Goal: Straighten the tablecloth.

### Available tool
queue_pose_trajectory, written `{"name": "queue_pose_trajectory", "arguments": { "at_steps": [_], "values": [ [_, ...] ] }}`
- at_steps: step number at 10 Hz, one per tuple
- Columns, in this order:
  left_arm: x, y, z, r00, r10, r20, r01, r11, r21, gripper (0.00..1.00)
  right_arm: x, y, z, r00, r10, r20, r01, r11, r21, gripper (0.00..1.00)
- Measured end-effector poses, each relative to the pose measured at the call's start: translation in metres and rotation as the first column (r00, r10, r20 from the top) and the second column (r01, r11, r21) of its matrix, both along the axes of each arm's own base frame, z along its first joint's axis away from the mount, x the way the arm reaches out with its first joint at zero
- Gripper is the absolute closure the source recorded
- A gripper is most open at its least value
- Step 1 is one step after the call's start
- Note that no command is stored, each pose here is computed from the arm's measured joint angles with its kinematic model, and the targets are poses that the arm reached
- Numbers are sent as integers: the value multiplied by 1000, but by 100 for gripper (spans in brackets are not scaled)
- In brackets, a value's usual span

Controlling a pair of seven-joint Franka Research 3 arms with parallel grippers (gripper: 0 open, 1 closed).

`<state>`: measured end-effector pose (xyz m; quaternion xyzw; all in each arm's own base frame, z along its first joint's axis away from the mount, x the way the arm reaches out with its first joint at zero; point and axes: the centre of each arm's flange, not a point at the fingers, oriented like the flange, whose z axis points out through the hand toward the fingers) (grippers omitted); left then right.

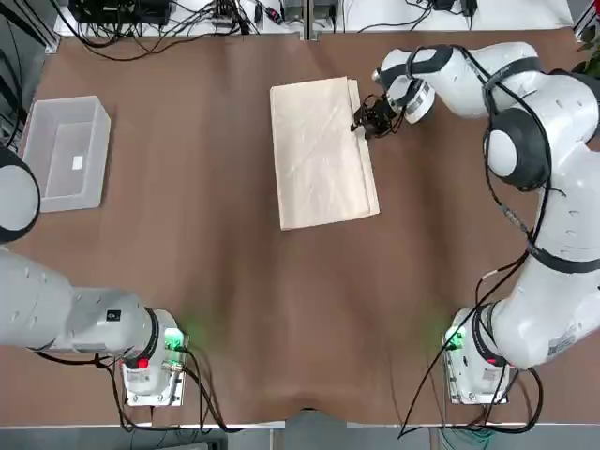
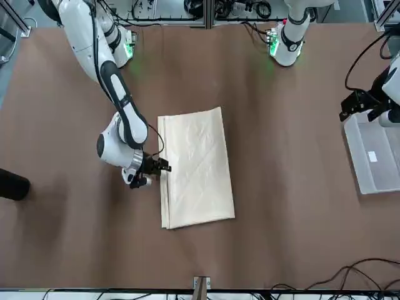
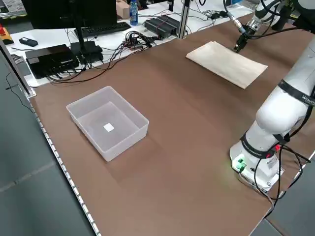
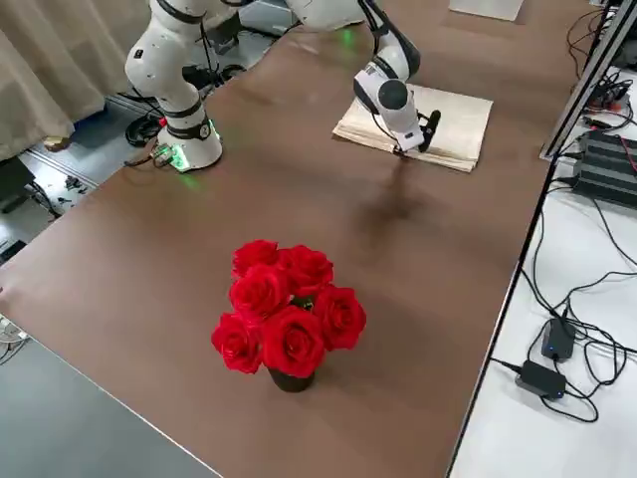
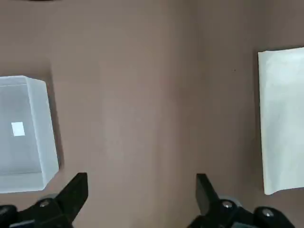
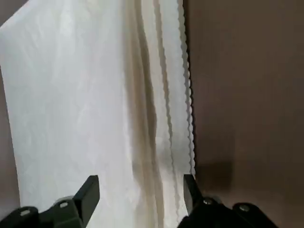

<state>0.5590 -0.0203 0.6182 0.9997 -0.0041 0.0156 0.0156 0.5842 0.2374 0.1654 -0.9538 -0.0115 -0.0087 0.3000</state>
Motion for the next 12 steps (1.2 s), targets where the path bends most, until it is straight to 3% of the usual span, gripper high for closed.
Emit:
{"name": "queue_pose_trajectory", "arguments": {
  "at_steps": [8, 12],
  "values": [
    [16, 12, -22, 999, 20, -40, -20, 1000, 0, 0, 1, -4, -11, 999, -34, -14, 34, 999, 23, 21],
    [16, 22, -15, 999, 38, -31, -38, 999, 0, 0, -7, 17, -12, 999, -43, -26, 44, 997, 56, 26]
  ]
}}
